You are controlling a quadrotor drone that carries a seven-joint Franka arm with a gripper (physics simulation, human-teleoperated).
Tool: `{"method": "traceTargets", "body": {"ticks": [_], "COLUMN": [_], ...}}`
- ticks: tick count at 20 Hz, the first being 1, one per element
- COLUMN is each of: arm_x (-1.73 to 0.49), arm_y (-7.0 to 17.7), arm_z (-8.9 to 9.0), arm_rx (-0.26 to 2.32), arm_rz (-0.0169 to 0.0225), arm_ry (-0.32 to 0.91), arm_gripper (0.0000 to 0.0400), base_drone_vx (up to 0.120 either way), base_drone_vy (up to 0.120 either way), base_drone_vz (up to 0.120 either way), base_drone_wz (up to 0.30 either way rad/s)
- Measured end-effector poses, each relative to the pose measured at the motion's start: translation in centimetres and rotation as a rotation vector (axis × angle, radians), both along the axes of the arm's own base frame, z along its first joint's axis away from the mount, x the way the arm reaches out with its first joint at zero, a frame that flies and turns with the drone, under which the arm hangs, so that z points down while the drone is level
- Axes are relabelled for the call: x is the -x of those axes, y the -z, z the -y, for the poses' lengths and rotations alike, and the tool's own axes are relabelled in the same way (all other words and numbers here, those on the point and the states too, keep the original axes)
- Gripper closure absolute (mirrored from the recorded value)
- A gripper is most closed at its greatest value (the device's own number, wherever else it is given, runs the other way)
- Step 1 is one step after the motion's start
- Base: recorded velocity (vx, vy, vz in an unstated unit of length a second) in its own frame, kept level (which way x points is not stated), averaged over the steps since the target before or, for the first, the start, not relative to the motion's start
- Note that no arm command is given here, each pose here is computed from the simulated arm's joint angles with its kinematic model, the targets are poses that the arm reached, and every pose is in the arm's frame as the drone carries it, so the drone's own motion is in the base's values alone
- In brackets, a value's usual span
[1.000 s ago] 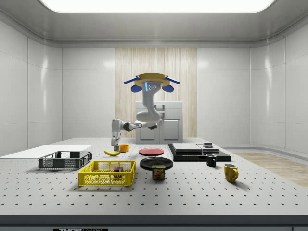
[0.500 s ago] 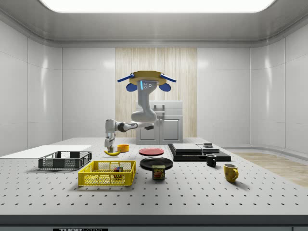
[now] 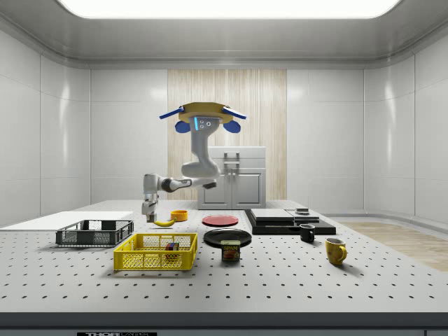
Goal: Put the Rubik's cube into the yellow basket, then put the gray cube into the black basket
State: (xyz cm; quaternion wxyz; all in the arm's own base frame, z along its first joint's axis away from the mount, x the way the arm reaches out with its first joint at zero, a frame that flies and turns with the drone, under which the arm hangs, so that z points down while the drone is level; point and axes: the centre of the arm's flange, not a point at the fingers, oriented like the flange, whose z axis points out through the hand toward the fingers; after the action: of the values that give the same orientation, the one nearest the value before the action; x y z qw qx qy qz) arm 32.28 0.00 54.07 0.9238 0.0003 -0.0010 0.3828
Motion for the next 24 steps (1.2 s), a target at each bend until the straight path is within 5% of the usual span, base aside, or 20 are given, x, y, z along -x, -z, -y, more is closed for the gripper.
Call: {"method": "traceTargets", "body": {"ticks": [24], "arm_x": [0.0], "arm_y": [0.0], "arm_z": [0.0], "arm_rx": [0.0], "arm_rz": [0.0], "arm_ry": [0.0], "arm_gripper": [0.015], "base_drone_vx": [0.12], "base_drone_vy": [0.0], "base_drone_vz": [0.0], "base_drone_wz": [0.0]}}
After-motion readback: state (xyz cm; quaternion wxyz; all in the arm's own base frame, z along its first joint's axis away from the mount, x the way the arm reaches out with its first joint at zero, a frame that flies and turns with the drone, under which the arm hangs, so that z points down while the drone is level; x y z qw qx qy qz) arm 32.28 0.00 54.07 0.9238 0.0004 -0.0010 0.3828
